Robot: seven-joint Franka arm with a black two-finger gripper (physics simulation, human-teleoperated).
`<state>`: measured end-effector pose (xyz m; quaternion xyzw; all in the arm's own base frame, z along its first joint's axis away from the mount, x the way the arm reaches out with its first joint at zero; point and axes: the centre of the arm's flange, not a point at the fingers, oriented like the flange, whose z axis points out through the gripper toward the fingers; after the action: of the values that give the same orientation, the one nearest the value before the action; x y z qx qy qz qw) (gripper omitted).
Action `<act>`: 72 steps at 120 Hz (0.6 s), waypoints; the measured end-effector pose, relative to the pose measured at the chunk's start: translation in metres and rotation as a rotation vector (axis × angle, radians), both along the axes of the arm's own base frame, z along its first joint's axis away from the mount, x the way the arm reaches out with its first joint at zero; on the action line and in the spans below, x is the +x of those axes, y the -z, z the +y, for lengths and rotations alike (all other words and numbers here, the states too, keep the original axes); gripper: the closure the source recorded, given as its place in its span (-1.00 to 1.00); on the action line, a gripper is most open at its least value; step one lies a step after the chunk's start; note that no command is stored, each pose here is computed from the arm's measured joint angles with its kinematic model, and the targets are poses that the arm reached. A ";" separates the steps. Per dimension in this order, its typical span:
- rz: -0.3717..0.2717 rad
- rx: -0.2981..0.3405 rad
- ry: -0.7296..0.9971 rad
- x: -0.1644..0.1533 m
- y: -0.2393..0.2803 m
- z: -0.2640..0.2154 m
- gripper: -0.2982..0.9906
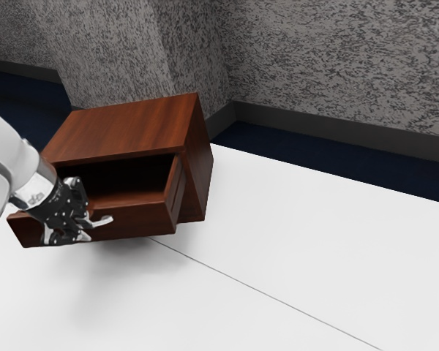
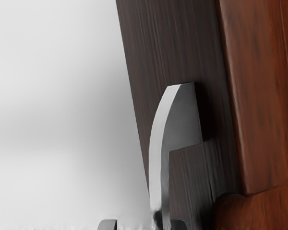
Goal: Pull the drawer handle with one arm to open the drawer
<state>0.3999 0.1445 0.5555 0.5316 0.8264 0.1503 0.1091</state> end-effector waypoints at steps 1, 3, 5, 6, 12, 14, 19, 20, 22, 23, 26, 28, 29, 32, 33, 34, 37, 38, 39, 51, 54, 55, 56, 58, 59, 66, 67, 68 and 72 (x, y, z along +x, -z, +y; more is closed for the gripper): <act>0.000 0.000 0.001 0.000 0.000 -0.001 0.42; -0.001 0.000 0.003 0.000 0.000 -0.001 0.42; -0.002 0.001 0.005 0.000 0.000 -0.002 0.42; -0.002 0.001 0.005 0.000 0.000 -0.002 0.42; -0.004 0.002 0.008 -0.001 0.001 -0.004 0.42; -0.005 0.002 0.008 -0.002 0.001 -0.005 0.42; -0.007 0.003 0.010 -0.005 0.002 -0.006 0.43; -0.008 0.004 0.010 -0.006 0.002 -0.006 0.43; -0.008 0.004 0.010 -0.007 0.002 -0.007 0.43; -0.009 0.004 0.011 -0.008 0.003 -0.007 0.43; -0.011 0.006 0.011 -0.010 0.003 -0.008 0.43; -0.012 0.007 0.011 -0.011 0.002 -0.009 0.43; -0.013 0.007 0.012 -0.012 0.002 -0.009 0.43; -0.015 0.008 0.012 -0.013 0.002 -0.010 0.43; -0.016 0.009 0.012 -0.014 0.002 -0.010 0.43; -0.017 0.009 0.013 -0.014 0.002 -0.010 0.43; -0.018 0.009 0.013 -0.016 0.003 -0.011 0.43; -0.018 0.010 0.013 -0.017 0.003 -0.011 0.43; -0.018 0.010 0.013 -0.017 0.003 -0.012 0.43; -0.022 0.012 0.014 -0.023 0.004 -0.014 0.43; -0.022 0.012 0.014 -0.024 0.004 -0.014 0.43; -0.022 0.012 0.014 -0.025 0.004 -0.015 0.43; -0.023 0.012 0.014 -0.025 0.004 -0.015 0.43; -0.023 0.013 0.015 -0.026 0.004 -0.015 0.43; -0.023 0.013 0.015 -0.026 0.005 -0.015 0.43; -0.024 0.014 0.016 -0.027 0.005 -0.016 0.43; -0.024 0.015 0.017 -0.027 0.004 -0.016 0.43; -0.024 0.015 0.017 -0.027 0.004 -0.016 0.43; -0.024 0.018 0.021 -0.027 0.004 -0.017 0.42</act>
<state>0.3730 0.1276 0.5513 0.5394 0.8180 0.1630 0.1156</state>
